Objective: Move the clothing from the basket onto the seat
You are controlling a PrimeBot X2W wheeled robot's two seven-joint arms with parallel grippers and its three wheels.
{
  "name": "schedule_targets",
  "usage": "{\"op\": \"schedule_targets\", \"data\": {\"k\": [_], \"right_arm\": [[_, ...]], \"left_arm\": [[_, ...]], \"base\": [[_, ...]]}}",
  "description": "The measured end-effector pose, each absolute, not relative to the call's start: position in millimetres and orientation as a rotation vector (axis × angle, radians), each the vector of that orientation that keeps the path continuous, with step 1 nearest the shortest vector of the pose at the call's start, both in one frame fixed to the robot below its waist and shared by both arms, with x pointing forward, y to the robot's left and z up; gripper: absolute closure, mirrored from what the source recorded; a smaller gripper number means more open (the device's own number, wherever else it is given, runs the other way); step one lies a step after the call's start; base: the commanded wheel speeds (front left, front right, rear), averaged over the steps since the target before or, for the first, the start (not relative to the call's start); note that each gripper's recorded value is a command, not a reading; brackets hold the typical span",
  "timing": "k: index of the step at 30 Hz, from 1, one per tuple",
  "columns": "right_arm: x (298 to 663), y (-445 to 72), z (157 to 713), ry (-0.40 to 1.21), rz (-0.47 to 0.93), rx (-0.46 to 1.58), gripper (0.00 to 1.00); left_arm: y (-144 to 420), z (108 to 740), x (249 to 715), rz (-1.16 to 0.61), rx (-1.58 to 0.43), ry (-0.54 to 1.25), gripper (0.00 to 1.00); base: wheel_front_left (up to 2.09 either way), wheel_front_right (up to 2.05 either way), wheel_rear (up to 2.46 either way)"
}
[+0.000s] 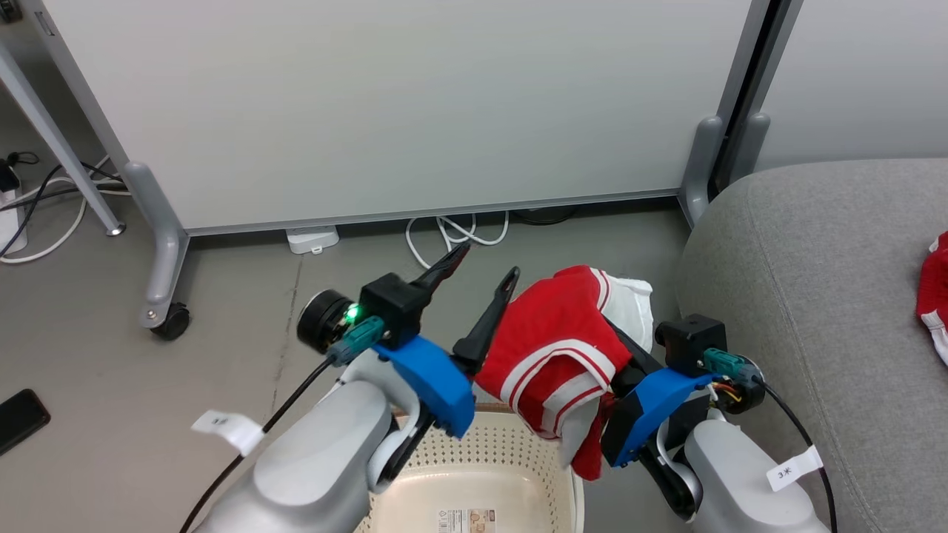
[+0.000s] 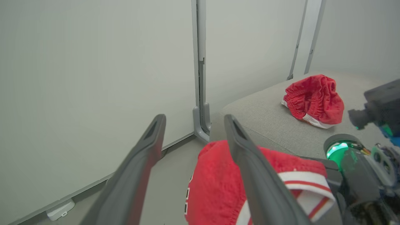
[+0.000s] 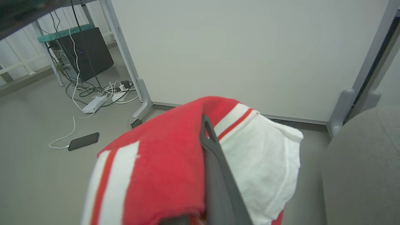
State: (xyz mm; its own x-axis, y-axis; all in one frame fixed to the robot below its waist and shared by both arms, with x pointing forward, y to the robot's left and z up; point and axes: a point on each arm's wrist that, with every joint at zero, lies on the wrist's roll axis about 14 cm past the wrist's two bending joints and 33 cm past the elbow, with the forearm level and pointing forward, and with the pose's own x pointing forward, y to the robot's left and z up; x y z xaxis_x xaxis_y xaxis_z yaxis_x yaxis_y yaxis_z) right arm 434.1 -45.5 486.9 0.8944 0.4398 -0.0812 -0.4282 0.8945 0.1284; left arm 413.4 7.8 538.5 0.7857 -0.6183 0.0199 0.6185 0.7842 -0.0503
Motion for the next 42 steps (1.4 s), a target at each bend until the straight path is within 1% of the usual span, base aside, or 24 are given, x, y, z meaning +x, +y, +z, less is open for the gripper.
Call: {"op": "schedule_targets", "data": {"k": [5, 12, 20, 25, 34, 42], "right_arm": [[437.3, -55.1, 489.6, 0.092, 0.423, 0.11, 1.0], [434.7, -69.9, 490.7, 0.072, 0.384, 0.115, 1.0], [428.1, -87.9, 487.3, 0.071, 0.335, 0.121, 1.0], [426.5, -91.1, 487.4, 0.074, 0.326, 0.117, 1.0], [421.4, -102.6, 498.8, 0.04, 0.296, 0.146, 1.0], [410.3, -145.1, 500.0, 0.029, 0.184, 0.145, 1.0]], "left_arm": [[30.1, 526.5, 406.0, -0.59, -0.109, -0.002, 0.0], [56.0, 508.0, 391.4, -0.512, -0.115, -0.002, 0.0], [74.6, 486.4, 373.9, -0.447, -0.118, 0.028, 0.0], [77.0, 486.1, 372.1, -0.436, -0.121, 0.021, 0.0], [62.8, 485.8, 375.7, -0.48, -0.111, 0.015, 0.0], [23.5, 484.2, 387.2, -0.591, -0.119, 0.019, 0.0]], "base": [[0.0, 0.0, 0.0], [0.0, 0.0, 0.0], [0.0, 0.0, 0.0], [0.0, 0.0, 0.0], [0.0, 0.0, 0.0], [0.0, 0.0, 0.0]]}}
